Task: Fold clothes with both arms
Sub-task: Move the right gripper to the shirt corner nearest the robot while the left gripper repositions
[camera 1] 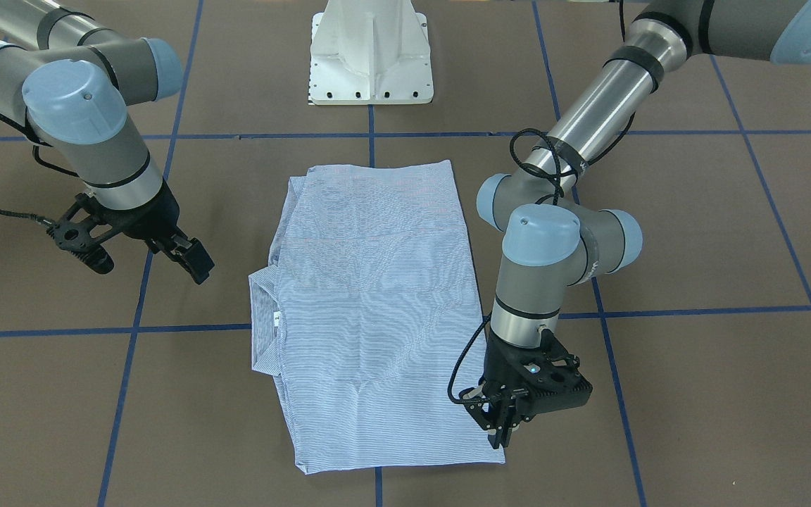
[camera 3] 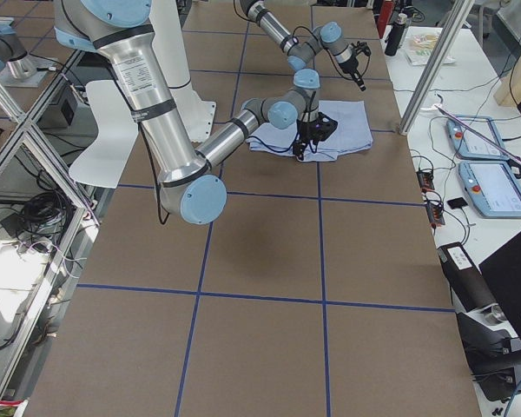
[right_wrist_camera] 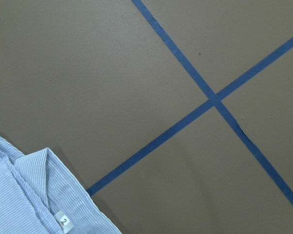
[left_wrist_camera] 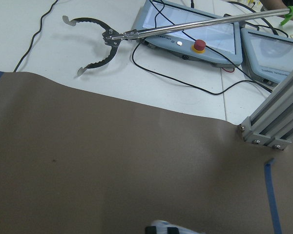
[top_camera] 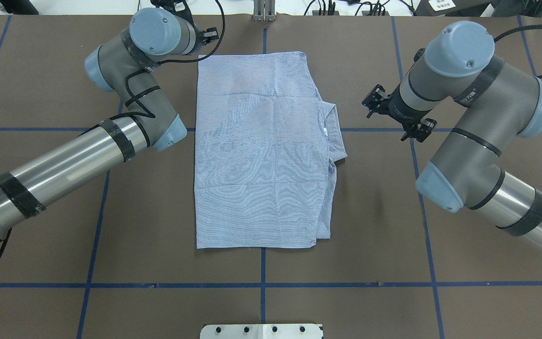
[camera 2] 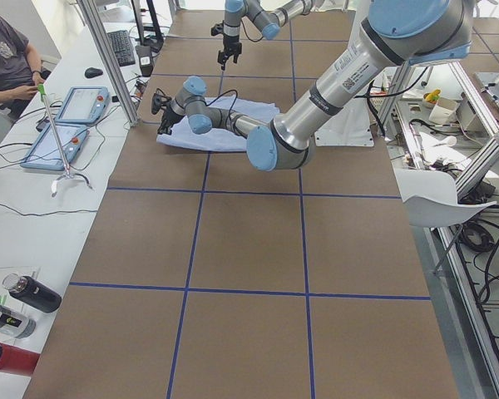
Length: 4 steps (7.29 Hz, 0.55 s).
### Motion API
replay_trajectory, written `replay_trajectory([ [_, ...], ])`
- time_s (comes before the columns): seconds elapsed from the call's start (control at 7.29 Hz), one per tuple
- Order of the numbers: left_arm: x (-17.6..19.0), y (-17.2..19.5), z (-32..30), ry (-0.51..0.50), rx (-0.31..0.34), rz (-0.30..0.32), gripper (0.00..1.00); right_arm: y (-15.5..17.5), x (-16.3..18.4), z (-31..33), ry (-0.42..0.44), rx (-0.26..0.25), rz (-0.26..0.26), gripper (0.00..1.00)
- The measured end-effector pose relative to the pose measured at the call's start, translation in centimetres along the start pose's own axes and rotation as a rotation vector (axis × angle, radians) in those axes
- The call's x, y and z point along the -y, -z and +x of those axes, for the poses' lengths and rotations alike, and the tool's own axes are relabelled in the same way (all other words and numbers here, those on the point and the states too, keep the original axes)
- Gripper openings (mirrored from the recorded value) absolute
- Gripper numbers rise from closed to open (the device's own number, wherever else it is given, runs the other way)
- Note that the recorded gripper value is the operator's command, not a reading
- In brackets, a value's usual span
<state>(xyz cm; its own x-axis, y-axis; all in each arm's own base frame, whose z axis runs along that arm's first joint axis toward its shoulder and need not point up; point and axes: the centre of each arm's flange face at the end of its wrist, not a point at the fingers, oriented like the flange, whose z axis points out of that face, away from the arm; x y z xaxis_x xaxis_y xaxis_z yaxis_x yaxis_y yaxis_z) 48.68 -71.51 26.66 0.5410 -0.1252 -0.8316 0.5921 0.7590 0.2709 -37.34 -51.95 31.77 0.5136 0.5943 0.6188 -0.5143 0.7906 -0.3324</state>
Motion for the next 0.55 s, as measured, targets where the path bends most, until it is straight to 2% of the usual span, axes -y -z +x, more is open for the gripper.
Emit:
replay_trajectory([
  [0.27, 4.0, 1.2, -1.8, -0.022, -0.014, -0.017, 0.81, -0.8, -3.3, -0.9, -0.008, 0.036, -0.022, 1.00],
  [0.55, 5.0, 3.5, -4.7, -0.042, -0.057, -0.053, 0.81, -2.7, -10.0, -1.5, -0.079, 0.066, -0.014, 1.00],
])
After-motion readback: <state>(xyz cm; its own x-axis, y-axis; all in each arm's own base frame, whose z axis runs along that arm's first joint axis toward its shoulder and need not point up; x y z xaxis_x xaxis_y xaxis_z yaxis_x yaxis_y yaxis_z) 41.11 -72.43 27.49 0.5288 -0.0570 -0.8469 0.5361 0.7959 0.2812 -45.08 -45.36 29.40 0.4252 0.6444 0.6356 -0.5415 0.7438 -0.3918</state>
